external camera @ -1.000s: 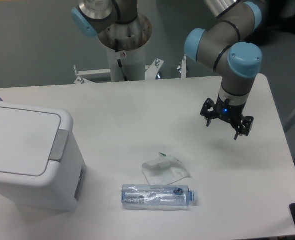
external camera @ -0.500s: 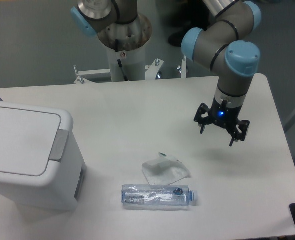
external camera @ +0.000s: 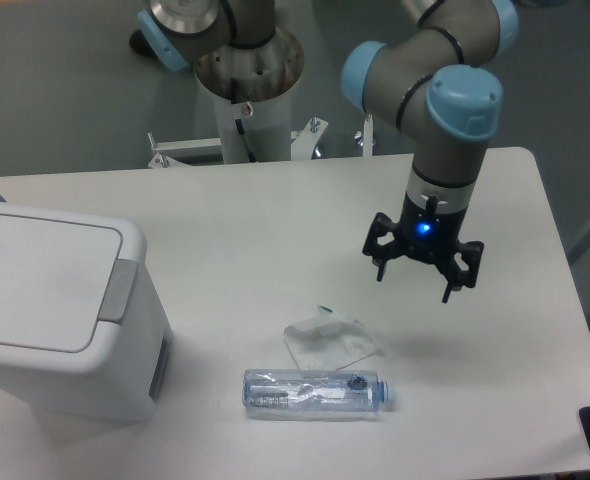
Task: Open the trash can
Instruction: 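Move the open gripper across the table to the trash can lid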
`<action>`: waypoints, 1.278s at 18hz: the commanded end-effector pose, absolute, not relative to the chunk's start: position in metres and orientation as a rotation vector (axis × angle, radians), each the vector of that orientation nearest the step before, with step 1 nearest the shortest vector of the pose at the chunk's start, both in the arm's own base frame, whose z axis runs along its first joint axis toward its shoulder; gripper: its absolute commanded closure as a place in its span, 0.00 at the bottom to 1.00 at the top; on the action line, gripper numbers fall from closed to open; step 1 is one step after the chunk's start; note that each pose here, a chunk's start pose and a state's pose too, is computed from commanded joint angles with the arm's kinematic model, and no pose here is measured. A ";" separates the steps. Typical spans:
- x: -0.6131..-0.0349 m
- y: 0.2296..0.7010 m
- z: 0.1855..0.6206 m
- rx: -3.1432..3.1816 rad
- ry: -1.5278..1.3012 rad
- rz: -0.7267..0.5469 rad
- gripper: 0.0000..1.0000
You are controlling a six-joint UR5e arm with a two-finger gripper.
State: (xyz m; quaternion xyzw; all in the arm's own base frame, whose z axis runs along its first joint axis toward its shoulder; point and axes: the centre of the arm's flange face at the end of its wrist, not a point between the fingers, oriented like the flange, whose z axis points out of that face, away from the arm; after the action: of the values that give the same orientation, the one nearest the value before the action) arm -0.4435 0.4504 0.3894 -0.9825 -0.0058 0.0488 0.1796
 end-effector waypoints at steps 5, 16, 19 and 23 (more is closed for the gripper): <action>-0.437 0.458 0.391 -2.757 -0.028 0.104 0.00; -0.358 0.544 0.452 -2.550 -0.413 -0.172 0.00; -0.333 0.560 0.458 -2.539 -0.432 -0.212 0.00; -0.303 0.578 0.488 -2.499 -0.447 -0.223 0.00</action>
State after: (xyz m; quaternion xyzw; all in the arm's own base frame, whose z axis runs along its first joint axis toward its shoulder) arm -0.3035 0.5781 0.4878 -0.9379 -0.1676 -0.0836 0.2921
